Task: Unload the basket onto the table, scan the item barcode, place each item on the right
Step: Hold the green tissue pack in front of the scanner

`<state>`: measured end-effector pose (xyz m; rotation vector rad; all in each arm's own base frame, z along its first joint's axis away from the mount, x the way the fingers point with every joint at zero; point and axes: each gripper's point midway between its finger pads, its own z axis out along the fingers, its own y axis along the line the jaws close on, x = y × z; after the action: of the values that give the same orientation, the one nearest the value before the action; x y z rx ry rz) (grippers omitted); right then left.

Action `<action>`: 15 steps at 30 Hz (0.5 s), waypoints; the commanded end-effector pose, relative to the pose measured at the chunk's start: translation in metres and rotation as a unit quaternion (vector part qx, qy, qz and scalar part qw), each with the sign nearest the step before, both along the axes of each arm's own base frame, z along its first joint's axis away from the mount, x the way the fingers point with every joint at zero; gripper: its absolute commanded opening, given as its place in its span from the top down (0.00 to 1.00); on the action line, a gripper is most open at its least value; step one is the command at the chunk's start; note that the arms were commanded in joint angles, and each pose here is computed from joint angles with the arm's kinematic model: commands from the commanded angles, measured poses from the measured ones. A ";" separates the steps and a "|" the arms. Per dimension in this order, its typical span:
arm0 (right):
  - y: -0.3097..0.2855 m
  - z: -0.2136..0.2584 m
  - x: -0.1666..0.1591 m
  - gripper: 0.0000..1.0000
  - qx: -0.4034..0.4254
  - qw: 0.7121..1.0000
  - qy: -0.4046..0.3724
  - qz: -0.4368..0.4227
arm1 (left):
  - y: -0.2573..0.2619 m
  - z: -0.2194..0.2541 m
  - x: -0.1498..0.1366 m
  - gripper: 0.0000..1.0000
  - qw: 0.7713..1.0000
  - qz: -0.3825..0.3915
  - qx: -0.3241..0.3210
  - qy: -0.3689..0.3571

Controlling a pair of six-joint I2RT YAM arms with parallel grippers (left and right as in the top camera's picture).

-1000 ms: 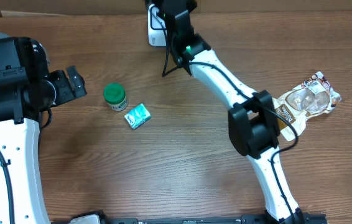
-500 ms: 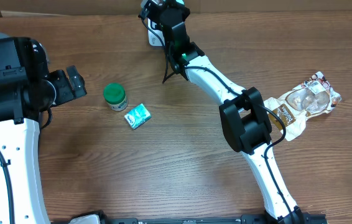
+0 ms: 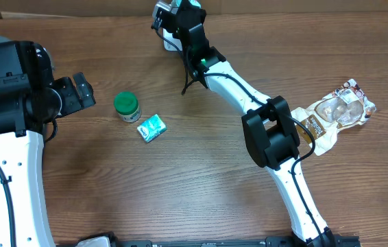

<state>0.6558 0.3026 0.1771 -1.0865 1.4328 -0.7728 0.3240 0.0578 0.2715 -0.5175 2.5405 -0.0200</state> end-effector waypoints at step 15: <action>0.021 0.012 -0.006 0.96 -0.157 0.984 -0.021 0.086 | 0.003 0.008 -0.003 0.00 1.000 -0.004 0.014 -0.010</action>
<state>0.6526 0.3131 0.1636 -1.4258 1.2410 -0.9194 0.3240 0.0578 0.2715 -0.5175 2.5405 -0.0200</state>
